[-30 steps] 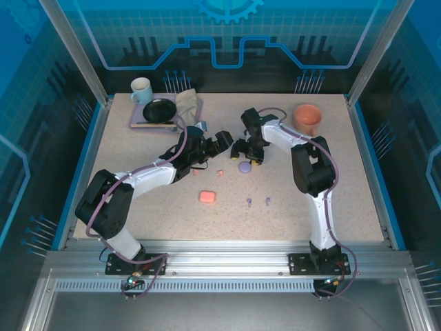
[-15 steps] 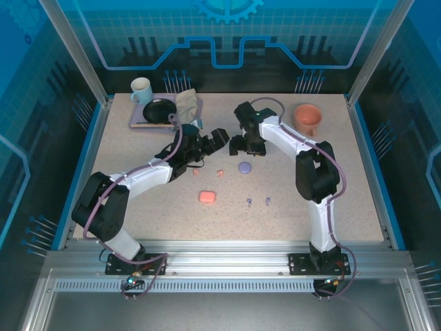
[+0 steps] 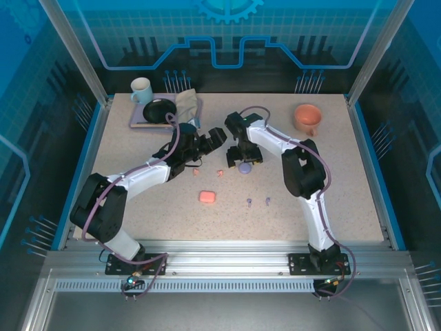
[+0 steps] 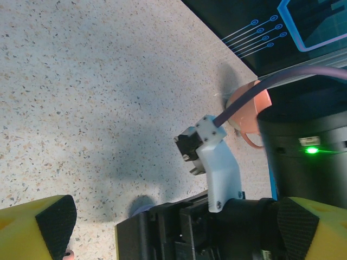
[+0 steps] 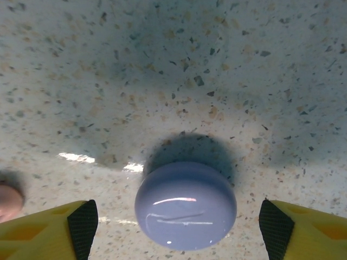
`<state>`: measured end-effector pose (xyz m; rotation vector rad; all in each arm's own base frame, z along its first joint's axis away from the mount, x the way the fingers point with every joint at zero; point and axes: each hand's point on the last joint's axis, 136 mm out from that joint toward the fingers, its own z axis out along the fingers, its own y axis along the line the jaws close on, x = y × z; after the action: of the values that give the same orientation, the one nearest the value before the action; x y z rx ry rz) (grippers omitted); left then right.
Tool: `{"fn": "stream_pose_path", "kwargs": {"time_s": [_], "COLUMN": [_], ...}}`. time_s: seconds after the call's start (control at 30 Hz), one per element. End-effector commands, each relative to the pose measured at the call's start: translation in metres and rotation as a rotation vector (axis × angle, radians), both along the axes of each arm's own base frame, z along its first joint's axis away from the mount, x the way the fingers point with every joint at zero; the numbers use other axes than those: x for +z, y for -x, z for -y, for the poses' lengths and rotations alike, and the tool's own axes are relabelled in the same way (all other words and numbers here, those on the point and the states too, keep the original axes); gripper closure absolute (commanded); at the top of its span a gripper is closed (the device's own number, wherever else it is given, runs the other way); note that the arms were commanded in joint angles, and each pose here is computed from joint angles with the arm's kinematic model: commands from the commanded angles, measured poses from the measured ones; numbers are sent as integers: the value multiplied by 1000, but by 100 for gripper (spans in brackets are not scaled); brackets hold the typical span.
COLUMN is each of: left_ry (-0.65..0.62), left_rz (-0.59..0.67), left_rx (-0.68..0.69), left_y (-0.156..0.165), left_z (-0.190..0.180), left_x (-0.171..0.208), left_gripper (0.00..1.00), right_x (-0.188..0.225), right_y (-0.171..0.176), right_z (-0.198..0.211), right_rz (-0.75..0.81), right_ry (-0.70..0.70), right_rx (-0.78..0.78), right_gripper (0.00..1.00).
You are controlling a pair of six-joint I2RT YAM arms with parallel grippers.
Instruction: Insert the wireless bluetooth earbuds into the charging case
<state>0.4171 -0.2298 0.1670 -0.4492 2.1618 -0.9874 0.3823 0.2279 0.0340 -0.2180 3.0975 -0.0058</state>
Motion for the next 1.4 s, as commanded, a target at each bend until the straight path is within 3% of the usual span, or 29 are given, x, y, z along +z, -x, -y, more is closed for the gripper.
{"fn": "stream_pose_path", "kwargs": {"time_s": [0.0,0.4,0.73,0.97,1.17,1.37], "left_ry": [0,5,14,18,21,25], "left_rz": [41,36,35,34,36,36], "left_rx": [-14,-13,-14,-14,-14,-16], "left_y": [-1,-1,-1,-1,-1,-1], "left_z": [0,0,1,1,1,2], "left_x": [18,16,16,16,17,18], "left_gripper": [1,1,1,1,1,1], "right_x": [-10,-24,-16,-19,-21,-19], "right_y": [5,11,18,22,27,30], "right_z": [-1,8,13,15,15,16], "right_rz": [-34,-71,-80,-93,-107,-107], "right_ry": [34,66,73,84,88,87], "right_rx": [55,77,86,94,96,94], "right_gripper": [21,31,31,37,33,36]}}
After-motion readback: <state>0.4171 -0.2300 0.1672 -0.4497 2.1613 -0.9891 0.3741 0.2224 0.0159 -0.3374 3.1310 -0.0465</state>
